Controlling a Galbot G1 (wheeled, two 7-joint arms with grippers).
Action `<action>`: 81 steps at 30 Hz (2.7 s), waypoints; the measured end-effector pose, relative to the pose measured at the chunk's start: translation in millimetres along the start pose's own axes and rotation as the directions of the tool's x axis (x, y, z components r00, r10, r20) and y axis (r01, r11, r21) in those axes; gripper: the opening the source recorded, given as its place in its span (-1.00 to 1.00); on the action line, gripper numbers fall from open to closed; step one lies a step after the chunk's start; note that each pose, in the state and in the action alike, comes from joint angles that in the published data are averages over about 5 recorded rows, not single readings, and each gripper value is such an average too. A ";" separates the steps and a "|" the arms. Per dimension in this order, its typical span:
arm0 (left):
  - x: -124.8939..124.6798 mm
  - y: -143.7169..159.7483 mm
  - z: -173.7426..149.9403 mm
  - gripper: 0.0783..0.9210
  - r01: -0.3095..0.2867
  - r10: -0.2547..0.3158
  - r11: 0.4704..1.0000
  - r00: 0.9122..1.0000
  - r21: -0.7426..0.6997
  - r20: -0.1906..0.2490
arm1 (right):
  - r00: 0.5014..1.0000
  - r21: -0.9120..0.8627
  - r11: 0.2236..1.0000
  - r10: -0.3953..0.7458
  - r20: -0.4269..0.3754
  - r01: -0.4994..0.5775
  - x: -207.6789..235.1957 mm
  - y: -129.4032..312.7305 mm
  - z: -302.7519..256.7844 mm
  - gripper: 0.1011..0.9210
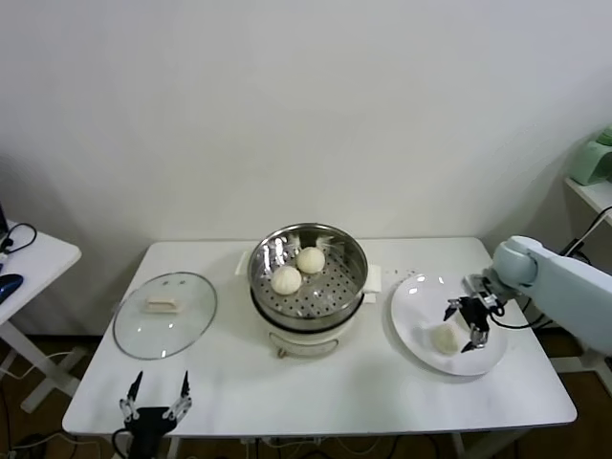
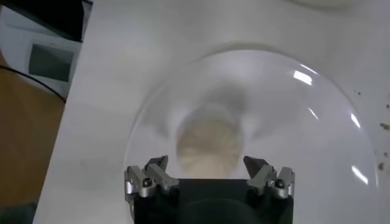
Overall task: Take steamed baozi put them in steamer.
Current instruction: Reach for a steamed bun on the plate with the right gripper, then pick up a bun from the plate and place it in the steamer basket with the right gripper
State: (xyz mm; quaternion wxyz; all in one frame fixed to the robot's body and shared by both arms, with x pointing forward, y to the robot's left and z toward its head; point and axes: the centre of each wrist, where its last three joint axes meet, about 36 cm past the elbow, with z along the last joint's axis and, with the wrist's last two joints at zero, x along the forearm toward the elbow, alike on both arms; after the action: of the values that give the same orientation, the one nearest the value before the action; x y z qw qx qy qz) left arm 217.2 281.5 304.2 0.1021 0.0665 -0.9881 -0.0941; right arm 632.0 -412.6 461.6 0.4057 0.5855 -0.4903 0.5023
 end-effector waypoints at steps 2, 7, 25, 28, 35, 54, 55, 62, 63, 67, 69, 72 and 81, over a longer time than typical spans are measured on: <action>-1.1 0.6 -0.5 0.77 0.002 -0.002 1.000 1.000 0.000 0.001 | 1.000 0.004 1.000 -0.001 -0.001 0.001 -4.0 -1.7 -1.8 0.76; -2.0 -0.3 0.2 0.77 0.001 -0.001 1.000 1.000 0.001 -0.001 | 1.000 0.011 1.000 -0.007 -0.007 0.007 -12.0 -4.8 -5.6 0.76; -3.4 -2.9 -0.6 0.77 -0.005 0.005 1.000 1.000 0.000 0.003 | 1.000 0.017 1.000 -0.011 -0.017 0.012 -19.4 -8.1 -9.0 0.45; -3.0 -2.8 -0.4 0.77 -0.004 0.004 1.000 1.000 0.000 0.003 | 1.000 0.018 1.000 -0.008 -0.015 0.009 -16.4 -8.3 -8.6 0.45; -3.3 -4.2 -0.8 0.77 -0.011 0.011 1.000 1.000 -0.003 0.003 | 1.000 0.049 0.999 0.005 -0.010 -0.005 8.3 -13.7 -13.8 0.45; 0.6 -15.8 -4.3 0.77 -0.062 0.062 0.997 0.998 -0.043 0.002 | 0.964 0.672 0.737 0.222 -0.145 -0.069 200.8 -54.6 -160.8 0.45; 0.7 -16.4 -4.4 0.77 -0.063 0.063 0.997 0.998 -0.044 0.003 | 0.960 0.705 0.706 0.235 -0.150 -0.063 206.9 -54.2 -173.0 0.45; -0.5 -20.3 -7.7 0.77 -0.063 0.064 0.997 0.998 -0.048 0.008 | 0.938 0.865 0.501 0.304 -0.166 -0.010 224.6 -53.2 -253.3 0.46; -0.9 -20.8 -8.1 0.77 -0.062 0.063 0.997 0.998 -0.048 0.009 | 0.936 0.880 0.475 0.310 -0.166 -0.001 224.0 -53.8 -264.0 0.46; -1.8 -21.3 -9.3 0.77 -0.053 0.053 0.998 0.999 -0.047 0.012 | 0.932 0.926 0.376 0.323 -0.164 0.032 215.5 -58.2 -306.5 0.46; -1.6 -20.8 -10.1 0.77 -0.047 0.048 0.998 0.999 -0.047 0.011 | 0.933 0.942 0.333 0.322 -0.163 0.050 206.5 -61.8 -327.1 0.46; -0.9 -19.0 -10.9 0.77 -0.043 0.043 0.998 0.999 -0.049 0.007 | 0.937 0.957 0.279 0.310 -0.162 0.073 189.3 -67.2 -354.6 0.45; -0.2 -14.5 -11.3 0.77 -0.043 0.043 0.997 0.999 -0.059 -0.001 | 0.959 0.975 0.185 0.233 -0.162 0.120 127.7 -77.0 -410.1 0.45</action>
State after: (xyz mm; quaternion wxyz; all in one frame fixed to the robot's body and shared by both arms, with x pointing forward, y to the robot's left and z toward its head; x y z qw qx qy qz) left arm 221.4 265.5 312.2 0.1059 0.0421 -0.9861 -0.1210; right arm 631.4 -22.4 657.0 -0.0169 0.6141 -0.0170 0.7889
